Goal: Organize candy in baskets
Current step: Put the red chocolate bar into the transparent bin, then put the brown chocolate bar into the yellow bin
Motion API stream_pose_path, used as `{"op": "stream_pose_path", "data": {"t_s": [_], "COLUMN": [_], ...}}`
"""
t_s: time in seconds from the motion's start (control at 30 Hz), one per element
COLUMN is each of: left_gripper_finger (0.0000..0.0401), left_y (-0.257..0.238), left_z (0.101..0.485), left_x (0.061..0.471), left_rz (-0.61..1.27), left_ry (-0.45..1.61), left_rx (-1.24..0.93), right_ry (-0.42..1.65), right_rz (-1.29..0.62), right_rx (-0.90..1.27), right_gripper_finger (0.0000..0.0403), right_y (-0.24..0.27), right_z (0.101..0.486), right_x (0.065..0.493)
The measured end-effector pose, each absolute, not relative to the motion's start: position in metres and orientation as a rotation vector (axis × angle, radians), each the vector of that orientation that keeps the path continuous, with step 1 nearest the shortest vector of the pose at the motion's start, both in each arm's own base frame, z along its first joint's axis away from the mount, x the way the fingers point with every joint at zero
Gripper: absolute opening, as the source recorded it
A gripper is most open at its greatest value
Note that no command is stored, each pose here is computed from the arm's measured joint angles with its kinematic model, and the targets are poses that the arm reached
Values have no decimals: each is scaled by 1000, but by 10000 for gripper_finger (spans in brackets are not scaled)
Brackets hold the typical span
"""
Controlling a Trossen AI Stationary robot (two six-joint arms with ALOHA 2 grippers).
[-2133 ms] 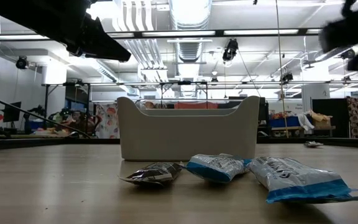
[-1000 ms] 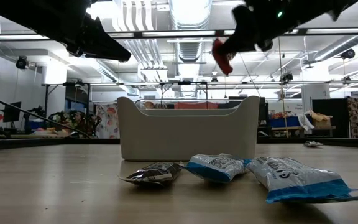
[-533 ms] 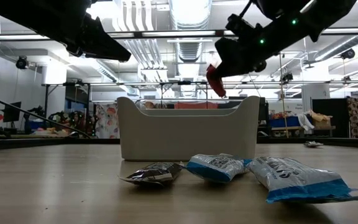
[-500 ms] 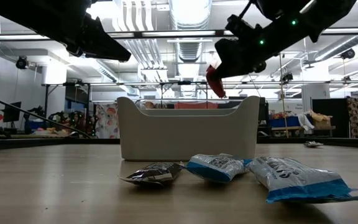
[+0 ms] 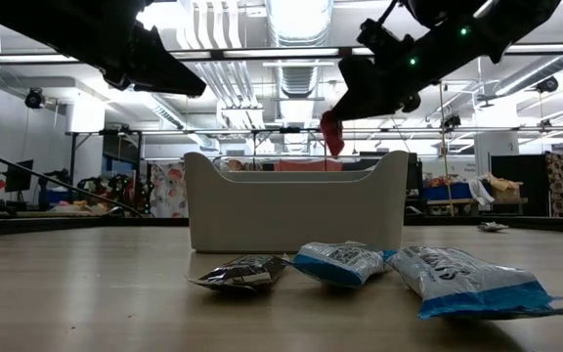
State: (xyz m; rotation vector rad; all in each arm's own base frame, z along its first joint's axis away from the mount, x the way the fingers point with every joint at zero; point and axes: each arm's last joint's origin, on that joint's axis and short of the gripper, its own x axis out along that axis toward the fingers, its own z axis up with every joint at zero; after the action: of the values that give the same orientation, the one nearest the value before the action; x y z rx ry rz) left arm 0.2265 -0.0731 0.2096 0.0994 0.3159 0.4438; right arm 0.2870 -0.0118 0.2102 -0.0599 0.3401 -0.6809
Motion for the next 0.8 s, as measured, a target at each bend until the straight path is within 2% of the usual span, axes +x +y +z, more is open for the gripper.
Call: {"op": "stream_pose_path", "data": {"t_s": [0.2,0.37,0.57,0.8], "left_gripper_finger": [77,77,77,77], "left_y": [-73,-73,-74,-74], "left_z": [210,211,213,214], "left_x": [227,227,228,228], "left_rz": [447,447,446,446], "left_ry": [307,295,275,267], "left_rx": [77,64,50,44], "right_ry": [314,346,455,492], "right_rz": [-640,-573,-598,-619], "right_rx": [-26,13,58,78], "right_gripper_finger": [177,176,175,178], "right_y": [-11,-10,-11,-13], "right_z": [222,220,207,203], "right_x": [281,279,275,272]}}
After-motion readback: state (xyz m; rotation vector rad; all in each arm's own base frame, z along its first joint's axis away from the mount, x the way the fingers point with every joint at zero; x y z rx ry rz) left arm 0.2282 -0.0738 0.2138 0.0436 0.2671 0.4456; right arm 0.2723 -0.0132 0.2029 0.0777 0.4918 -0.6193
